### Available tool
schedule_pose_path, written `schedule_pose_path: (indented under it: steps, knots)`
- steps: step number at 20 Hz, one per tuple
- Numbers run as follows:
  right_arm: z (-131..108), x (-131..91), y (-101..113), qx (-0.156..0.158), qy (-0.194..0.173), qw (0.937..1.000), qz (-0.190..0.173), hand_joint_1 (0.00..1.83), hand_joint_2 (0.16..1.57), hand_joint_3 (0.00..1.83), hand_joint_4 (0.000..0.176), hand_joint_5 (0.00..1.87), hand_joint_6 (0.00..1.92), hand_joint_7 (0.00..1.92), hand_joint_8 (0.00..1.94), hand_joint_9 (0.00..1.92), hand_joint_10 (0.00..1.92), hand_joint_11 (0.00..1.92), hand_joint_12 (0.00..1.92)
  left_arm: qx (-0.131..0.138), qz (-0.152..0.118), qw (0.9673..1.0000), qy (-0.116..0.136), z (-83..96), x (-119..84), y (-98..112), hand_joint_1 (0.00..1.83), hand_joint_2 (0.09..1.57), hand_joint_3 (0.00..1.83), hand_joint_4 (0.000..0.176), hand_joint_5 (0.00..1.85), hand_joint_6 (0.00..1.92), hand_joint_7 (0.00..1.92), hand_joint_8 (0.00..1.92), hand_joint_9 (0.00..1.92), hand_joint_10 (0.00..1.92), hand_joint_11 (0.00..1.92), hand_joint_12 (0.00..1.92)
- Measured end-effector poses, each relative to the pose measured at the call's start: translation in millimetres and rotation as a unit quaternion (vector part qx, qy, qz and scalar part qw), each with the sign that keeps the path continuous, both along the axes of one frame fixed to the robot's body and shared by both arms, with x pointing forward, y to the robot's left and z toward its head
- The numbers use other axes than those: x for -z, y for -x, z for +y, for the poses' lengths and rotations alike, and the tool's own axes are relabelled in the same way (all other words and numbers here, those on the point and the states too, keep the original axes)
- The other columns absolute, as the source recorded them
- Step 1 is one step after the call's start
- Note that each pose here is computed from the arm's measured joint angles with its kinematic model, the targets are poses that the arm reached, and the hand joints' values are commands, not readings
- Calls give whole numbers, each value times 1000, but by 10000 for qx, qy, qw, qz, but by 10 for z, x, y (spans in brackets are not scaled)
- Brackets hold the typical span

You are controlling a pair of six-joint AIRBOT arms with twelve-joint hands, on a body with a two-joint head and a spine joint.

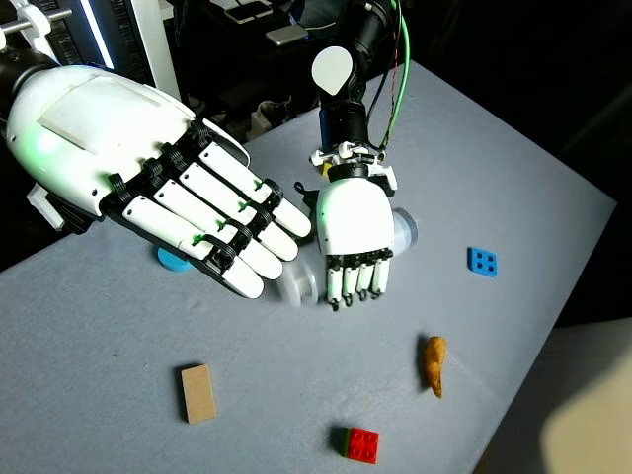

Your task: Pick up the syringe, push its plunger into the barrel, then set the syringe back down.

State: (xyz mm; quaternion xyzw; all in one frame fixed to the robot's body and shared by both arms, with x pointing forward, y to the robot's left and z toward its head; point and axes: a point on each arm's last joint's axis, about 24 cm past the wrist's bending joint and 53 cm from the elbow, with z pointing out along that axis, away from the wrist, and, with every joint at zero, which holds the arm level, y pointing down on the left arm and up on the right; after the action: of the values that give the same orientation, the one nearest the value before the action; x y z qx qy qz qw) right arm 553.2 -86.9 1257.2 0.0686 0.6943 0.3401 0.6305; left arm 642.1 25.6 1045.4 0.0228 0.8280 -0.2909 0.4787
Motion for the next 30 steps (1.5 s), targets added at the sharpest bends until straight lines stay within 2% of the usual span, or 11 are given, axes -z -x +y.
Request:
schedule_pose_path:
  steps: [2, 5, 6, 9, 11, 17, 20, 22, 25, 29, 30]
  knots:
    - [6, 1, 2, -9, 0, 10000, 2, 261, 1167, 1, 0, 203, 6, 205, 4, 184, 0, 0, 474, -15, -15, 10000, -8, 7, -4, -7, 520, 1071, 0, 0, 469, 0, 414, 0, 413, 1, 31, 1004]
    - [9, 3, 3, -12, 0, 10000, 4, 287, 1166, 0, 0, 179, 1, 182, 1, 162, 1, 0, 418, -9, 30, 10000, 19, -2, 1, 1, 398, 1059, 0, 0, 214, 1, 128, 5, 111, 2, 0, 463]
    - [9, 3, 3, -12, 7, 10000, 1, 254, 1169, 2, 0, 163, 1, 171, 0, 153, 0, 0, 407, 3, 33, 10000, 40, -15, -16, 11, 419, 1009, 0, 0, 178, 0, 79, 1, 67, 0, 0, 372]
    - [8, 2, 2, -8, 8, 10000, -2, 252, 1176, 2, 0, 162, 4, 164, 2, 140, 0, 0, 366, 26, -22, 10000, 64, -5, -98, 8, 47, 1016, 3, 7, 54, 0, 4, 0, 13, 0, 0, 249]
    - [7, 2, 2, -8, 9, 10000, -1, 244, 1179, 1, 0, 171, 3, 170, 2, 146, 2, 0, 357, -12, -35, 10000, 77, 44, -142, 2, 3, 1043, 7, 8, 5, 0, 0, 0, 0, 0, 0, 99]
    - [8, 2, 2, -8, 11, 10000, -3, 275, 1168, 0, 0, 191, 5, 187, 3, 171, 4, 0, 402, -70, -205, 9998, 48, 222, -369, -77, 0, 1068, 0, 0, 64, 4, 19, 2, 30, 4, 0, 269]
    - [8, 2, 2, -7, 45, 10000, -17, 279, 1168, 0, 0, 171, 4, 175, 3, 156, 3, 0, 363, -126, -260, 9996, 19, 340, -470, -107, 0, 1076, 1, 0, 17, 3, 0, 0, 1, 0, 0, 131]
    - [8, 1, 2, -8, 51, 10000, -21, 279, 1169, 0, 0, 175, 3, 173, 1, 155, 1, 0, 386, -288, -200, 9993, -90, 511, -492, -110, 32, 1077, 1, 0, 20, 4, 0, 0, 0, 0, 0, 143]
    - [6, 1, 1, -3, 69, 10000, -29, 267, 1177, 2, 0, 161, 2, 163, 1, 147, 2, 0, 377, -862, -92, 9961, -161, 925, -557, -132, 25, 1083, 2, 0, 35, 5, 0, 0, 0, 0, 0, 106]
    - [12, -7, 1, -9, 183, 9998, -82, 251, 1181, 1, 0, 176, 2, 179, 3, 162, 3, 0, 395, -1713, -21, 9845, -371, 1329, -643, -82, 38, 1080, 0, 0, 71, 2, 0, 0, 0, 0, 0, 188]
    - [14, -11, 2, -12, 206, 9997, -100, 248, 1181, 0, 0, 194, 3, 200, 3, 184, 4, 0, 490, -1781, -37, 9833, -366, 1330, -673, -66, 78, 1085, 0, 0, 106, 0, 30, 1, 42, 0, 0, 403]
